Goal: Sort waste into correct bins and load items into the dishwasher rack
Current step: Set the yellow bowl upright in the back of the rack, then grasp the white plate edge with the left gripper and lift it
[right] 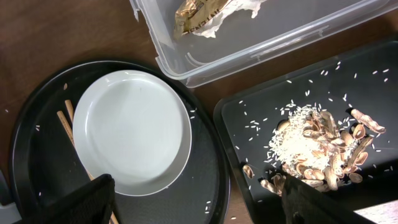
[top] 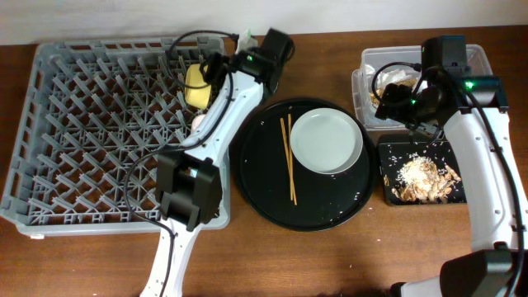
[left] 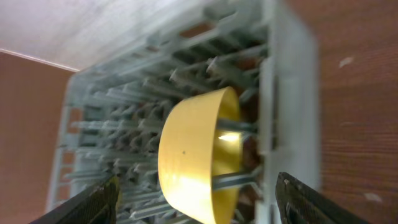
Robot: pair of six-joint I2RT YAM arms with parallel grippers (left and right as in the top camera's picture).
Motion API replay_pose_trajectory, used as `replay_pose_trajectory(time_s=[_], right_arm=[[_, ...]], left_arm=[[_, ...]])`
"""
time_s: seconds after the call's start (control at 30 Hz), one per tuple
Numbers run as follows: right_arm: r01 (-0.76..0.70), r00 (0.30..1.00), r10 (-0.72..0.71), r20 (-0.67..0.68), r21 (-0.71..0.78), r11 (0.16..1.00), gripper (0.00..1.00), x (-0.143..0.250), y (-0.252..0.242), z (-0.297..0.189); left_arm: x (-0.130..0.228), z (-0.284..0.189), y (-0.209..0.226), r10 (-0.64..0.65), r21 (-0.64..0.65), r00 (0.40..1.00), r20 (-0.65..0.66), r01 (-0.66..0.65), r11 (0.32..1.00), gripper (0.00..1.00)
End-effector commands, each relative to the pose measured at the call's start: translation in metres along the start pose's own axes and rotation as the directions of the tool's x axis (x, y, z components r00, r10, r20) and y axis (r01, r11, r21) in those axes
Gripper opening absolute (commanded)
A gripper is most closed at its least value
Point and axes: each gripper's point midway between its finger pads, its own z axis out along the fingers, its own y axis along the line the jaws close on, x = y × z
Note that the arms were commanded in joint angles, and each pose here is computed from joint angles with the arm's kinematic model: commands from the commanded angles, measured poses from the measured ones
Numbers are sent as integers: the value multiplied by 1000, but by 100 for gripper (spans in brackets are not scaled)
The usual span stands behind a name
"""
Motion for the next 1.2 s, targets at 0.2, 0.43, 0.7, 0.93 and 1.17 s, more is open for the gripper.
replay_pose_trajectory(time_s=[0.2,0.43,0.7,0.93,1.17], right_arm=[[-2,1000,2,-12,21,1000,87,2,-4,4],[-2,1000,2,-12,21,1000,87,3,-4,4],[-1,1000,2,-21,25,1000,87,5,-5,4],[-2,1000,2,-22,25,1000,87,5,-5,4],[-2,1000,2,-22,25,1000,87,5,-5,4]], left_arm=[[16,-124,-93,101,834,984,-146,67,547,87],[53,-130,-154,222,893,962,-161,47,447,82],[78,-82,-196,227,835,965,-133,-14,550,67],[75,-74,-209,199,841,975,-94,-29,541,48],[84,-72,-223,232,844,970,-77,-61,533,37]])
